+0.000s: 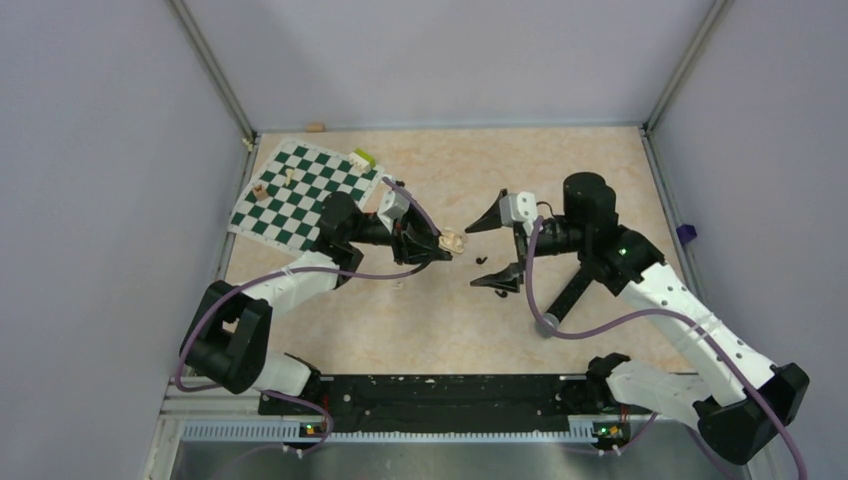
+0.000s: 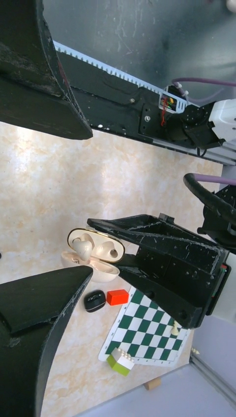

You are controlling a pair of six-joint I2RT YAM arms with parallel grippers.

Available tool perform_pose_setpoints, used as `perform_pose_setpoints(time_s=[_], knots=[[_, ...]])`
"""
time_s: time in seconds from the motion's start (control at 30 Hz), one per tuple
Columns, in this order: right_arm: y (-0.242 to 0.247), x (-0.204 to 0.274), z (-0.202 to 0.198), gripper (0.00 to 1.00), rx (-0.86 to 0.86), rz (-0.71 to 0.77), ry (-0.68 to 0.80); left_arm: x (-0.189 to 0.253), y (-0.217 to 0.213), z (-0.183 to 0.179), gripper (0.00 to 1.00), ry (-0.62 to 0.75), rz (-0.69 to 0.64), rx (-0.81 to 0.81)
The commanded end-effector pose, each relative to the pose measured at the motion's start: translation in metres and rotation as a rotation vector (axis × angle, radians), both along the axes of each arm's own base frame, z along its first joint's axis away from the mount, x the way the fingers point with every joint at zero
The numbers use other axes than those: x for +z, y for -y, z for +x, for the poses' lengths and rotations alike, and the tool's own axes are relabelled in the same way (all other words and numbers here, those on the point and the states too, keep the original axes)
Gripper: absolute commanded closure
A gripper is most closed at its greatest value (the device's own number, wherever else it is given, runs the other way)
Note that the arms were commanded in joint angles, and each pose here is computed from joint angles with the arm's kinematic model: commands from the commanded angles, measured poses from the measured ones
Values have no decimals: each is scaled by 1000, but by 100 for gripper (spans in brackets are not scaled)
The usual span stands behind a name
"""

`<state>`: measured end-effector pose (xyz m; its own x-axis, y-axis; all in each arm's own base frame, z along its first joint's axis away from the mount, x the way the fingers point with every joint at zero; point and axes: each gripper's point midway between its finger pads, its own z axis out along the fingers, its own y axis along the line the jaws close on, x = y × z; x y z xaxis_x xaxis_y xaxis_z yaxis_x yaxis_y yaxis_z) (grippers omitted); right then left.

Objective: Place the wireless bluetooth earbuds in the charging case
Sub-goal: Place the earbud in the charging case.

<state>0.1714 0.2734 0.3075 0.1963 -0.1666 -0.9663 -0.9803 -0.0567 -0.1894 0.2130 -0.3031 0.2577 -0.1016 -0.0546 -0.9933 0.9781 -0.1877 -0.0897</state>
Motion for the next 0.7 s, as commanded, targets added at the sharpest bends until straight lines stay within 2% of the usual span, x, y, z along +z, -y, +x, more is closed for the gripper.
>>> perform_pose_setpoints(time_s=[0.0, 0.37, 0.67], knots=[[-3, -1, -11, 4, 56, 5, 18, 22, 1, -1, 100, 86, -37, -16], [-13, -26, 4, 4, 11, -50, 3, 21, 3, -2, 100, 76, -35, -23], [-14, -11, -4, 3, 43, -40, 27, 21, 4, -2, 100, 81, -35, -32]])
